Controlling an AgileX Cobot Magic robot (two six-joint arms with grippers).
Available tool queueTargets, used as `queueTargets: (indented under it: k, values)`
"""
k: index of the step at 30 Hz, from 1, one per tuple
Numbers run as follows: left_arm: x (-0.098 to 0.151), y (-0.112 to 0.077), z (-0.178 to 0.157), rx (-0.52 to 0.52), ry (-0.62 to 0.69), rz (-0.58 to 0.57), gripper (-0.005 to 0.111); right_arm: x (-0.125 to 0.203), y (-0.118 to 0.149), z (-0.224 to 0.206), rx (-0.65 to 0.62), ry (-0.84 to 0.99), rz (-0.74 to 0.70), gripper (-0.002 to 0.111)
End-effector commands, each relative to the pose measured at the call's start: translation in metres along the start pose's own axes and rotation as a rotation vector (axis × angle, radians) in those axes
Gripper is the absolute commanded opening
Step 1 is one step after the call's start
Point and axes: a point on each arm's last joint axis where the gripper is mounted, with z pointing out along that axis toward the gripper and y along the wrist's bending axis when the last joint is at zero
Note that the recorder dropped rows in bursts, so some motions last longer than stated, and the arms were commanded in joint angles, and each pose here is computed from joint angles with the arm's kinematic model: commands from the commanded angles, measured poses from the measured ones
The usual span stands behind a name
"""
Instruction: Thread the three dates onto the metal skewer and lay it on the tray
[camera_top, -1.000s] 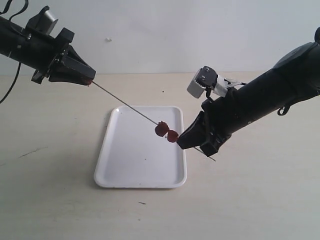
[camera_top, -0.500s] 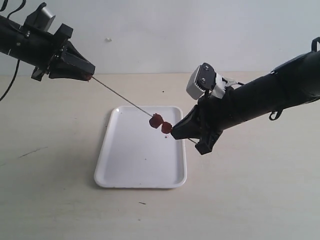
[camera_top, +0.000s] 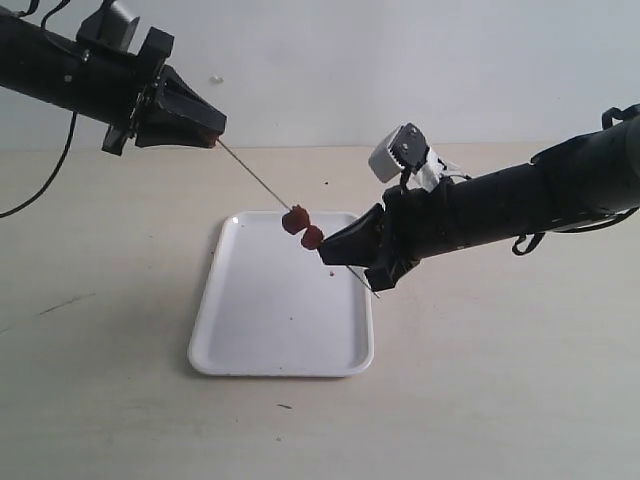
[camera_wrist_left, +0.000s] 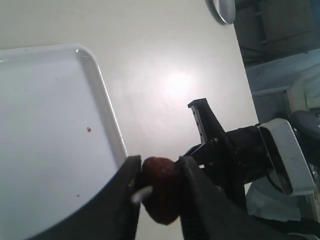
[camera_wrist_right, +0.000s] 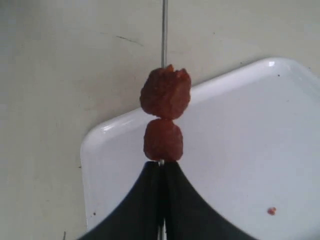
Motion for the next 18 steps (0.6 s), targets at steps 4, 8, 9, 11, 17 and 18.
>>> queueTargets:
  k: [4, 8, 9, 11, 17, 18]
  values:
    - [0.004, -0.016, 0.011, 0.045, 0.036, 0.027, 0.026, -0.013, 0.008, -0.001, -0.061, -0.087, -0.004, 0.000]
    - [0.006, -0.020, 0.017, 0.049, 0.050, 0.038, 0.036, -0.015, 0.007, -0.001, -0.054, -0.106, 0.019, 0.000]
    - [0.006, -0.021, 0.018, 0.050, 0.053, 0.039, 0.039, -0.015, 0.007, -0.001, -0.056, -0.107, 0.021, 0.000]
    - [0.007, -0.022, 0.019, 0.050, 0.057, 0.042, 0.041, -0.015, 0.008, -0.001, -0.060, -0.109, 0.034, 0.000]
    - [0.008, -0.024, 0.021, 0.053, 0.062, 0.063, 0.042, -0.016, 0.008, -0.001, -0.071, -0.126, 0.045, 0.000]
    - [0.008, -0.024, 0.021, 0.053, 0.062, 0.066, 0.042, -0.016, 0.008, -0.001, -0.070, -0.125, 0.045, 0.000]
